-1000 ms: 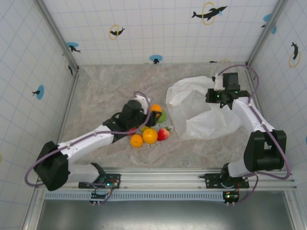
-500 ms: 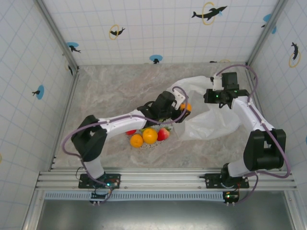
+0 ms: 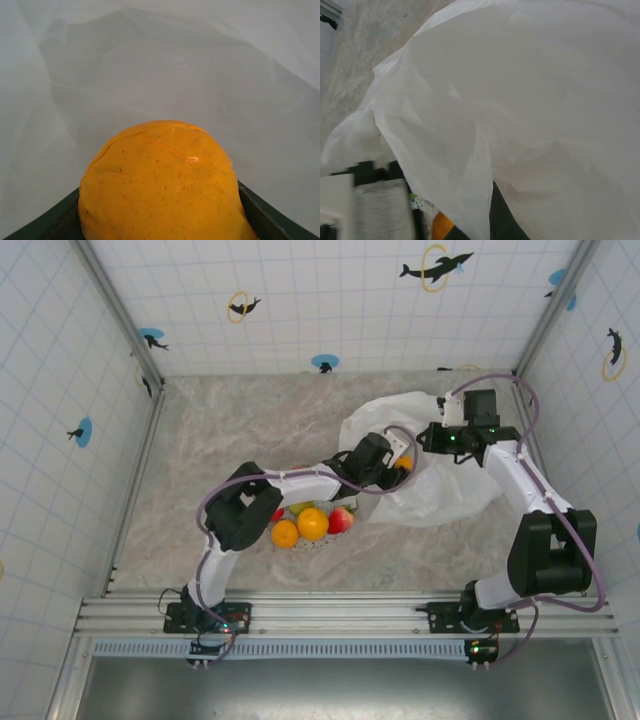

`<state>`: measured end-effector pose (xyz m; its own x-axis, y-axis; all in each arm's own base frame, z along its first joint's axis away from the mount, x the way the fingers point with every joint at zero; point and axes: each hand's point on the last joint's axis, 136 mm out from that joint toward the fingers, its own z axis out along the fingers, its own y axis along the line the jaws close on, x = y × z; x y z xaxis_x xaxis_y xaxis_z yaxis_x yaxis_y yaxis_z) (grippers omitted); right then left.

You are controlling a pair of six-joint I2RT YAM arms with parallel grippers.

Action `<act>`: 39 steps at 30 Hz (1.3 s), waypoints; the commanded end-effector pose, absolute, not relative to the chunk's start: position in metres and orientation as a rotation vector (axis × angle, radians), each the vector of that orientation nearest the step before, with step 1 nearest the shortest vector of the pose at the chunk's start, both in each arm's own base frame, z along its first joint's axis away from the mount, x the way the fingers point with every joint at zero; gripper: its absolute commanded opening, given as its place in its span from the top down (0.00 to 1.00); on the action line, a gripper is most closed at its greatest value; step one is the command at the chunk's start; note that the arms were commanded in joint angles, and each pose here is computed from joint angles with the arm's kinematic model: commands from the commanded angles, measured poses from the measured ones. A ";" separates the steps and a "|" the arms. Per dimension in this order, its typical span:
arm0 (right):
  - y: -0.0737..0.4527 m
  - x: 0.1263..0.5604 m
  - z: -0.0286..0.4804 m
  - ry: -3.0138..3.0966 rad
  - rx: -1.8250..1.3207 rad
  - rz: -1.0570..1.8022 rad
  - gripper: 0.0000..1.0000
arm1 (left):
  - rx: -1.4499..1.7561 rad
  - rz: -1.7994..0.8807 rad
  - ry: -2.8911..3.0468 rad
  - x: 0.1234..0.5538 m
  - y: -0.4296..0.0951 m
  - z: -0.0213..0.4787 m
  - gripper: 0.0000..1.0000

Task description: Place the fruits into the plastic bag

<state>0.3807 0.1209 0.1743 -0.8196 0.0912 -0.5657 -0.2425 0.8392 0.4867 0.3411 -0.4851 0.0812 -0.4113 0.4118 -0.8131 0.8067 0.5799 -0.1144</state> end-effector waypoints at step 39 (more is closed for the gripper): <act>0.106 0.371 0.140 2.478 -0.053 0.752 1.00 | 0.839 -0.850 1.854 0.304 -0.450 0.201 0.17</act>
<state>0.3776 0.1084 0.1532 -0.8333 0.1395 -0.5350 -0.1931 0.8333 0.5179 0.3090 -0.4629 0.2002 -0.3722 0.1648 -0.9134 0.8207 0.5180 -0.2410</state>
